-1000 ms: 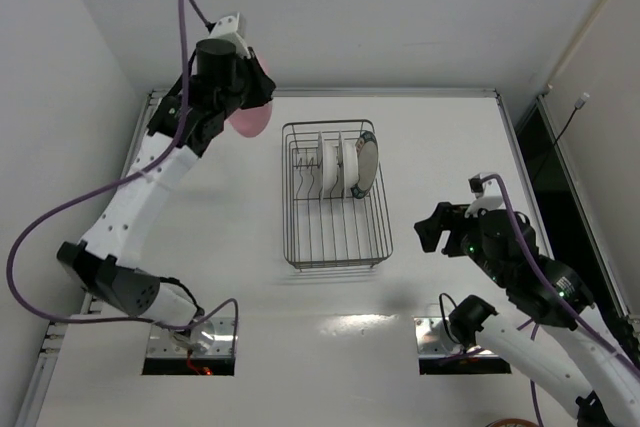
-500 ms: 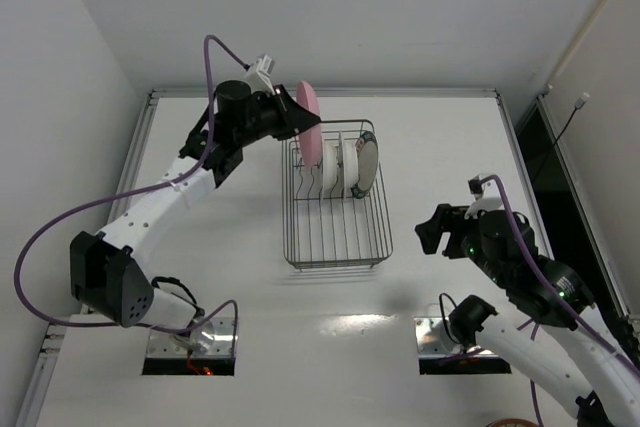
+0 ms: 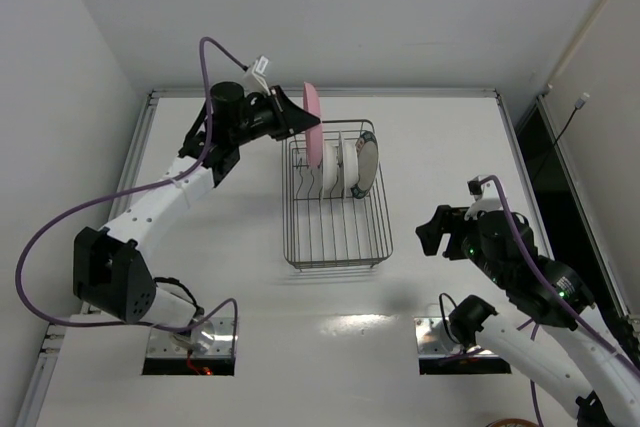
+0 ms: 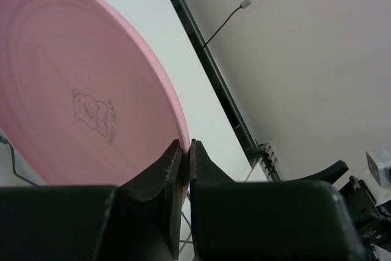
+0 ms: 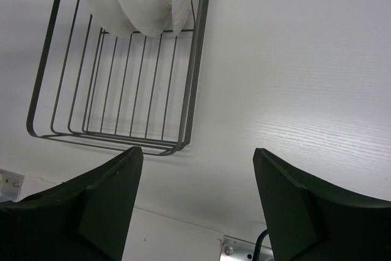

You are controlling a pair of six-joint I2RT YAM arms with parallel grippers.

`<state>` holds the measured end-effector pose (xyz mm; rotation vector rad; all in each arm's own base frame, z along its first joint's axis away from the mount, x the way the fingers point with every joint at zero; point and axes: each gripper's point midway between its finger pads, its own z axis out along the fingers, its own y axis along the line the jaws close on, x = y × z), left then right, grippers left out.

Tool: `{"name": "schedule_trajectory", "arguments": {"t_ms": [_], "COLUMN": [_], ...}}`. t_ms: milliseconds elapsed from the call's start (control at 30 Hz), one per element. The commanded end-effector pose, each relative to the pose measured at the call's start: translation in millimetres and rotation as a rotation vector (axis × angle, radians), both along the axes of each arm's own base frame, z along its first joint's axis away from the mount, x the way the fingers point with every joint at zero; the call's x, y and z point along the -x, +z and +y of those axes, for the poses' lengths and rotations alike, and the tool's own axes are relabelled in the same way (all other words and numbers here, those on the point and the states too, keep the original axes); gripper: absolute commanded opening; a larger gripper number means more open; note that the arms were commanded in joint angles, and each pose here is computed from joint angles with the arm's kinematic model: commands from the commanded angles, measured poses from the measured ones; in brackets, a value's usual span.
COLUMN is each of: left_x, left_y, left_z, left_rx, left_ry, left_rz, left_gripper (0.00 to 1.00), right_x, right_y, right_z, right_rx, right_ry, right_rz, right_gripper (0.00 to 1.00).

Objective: Load the plates into the dish rack

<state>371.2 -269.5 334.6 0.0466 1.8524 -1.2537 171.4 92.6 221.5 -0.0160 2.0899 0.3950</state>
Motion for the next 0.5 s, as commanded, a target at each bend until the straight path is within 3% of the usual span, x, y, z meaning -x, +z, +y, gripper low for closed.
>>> {"name": "schedule_trajectory", "arguments": {"t_ms": [0, 467], "left_x": [-5.8, -4.8], "left_y": [-5.2, -76.9], "left_z": [3.4, -0.8], "left_rx": [0.016, -0.049], "left_ry": [-0.020, -0.050], "left_rz": [-0.017, 0.180], "left_gripper": [0.00, 0.00], "right_x": [-2.8, -4.3], "right_y": [14.8, 15.1], "right_z": [-1.9, -4.7], "right_rx": [-0.031, -0.024], "right_ry": [-0.024, -0.040], "right_rz": [-0.038, -0.043], "right_gripper": [0.71, 0.71]}}
